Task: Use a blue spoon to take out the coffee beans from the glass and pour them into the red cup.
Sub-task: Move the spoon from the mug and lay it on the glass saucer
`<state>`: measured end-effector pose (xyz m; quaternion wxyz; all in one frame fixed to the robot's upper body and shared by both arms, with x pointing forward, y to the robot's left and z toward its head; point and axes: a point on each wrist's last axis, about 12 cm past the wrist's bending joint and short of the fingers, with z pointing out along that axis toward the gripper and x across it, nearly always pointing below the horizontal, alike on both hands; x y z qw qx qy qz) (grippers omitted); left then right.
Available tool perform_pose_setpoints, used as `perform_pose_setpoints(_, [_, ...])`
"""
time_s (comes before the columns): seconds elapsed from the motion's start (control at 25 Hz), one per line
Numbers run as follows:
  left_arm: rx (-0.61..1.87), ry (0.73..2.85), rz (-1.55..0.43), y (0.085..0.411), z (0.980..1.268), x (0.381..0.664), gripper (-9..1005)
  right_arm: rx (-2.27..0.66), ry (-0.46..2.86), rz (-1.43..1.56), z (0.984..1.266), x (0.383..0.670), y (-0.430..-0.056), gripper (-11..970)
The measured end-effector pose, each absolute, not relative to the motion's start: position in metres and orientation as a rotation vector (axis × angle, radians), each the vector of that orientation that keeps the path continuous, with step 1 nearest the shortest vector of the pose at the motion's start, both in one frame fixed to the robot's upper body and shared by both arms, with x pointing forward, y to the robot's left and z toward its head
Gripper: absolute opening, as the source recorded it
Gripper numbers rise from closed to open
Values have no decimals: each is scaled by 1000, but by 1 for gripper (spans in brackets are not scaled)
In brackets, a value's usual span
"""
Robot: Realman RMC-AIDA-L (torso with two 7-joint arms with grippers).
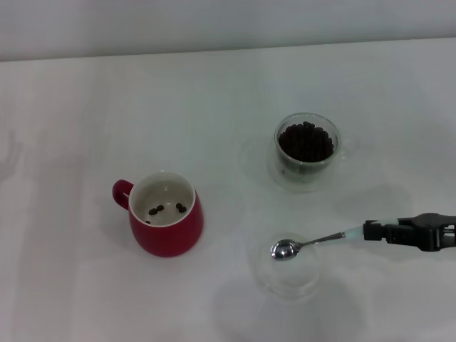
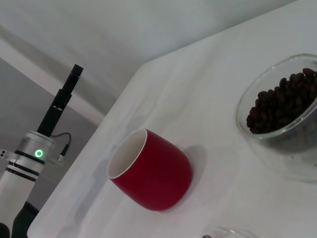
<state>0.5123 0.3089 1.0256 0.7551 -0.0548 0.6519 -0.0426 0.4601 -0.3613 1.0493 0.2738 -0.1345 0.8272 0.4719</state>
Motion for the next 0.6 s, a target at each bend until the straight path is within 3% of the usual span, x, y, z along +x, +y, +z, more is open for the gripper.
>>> perform_pose_setpoints(0.6, [-122, 1422, -89, 310, 1026, 512, 892, -381, 2226, 1285, 1052, 461, -360, 207])
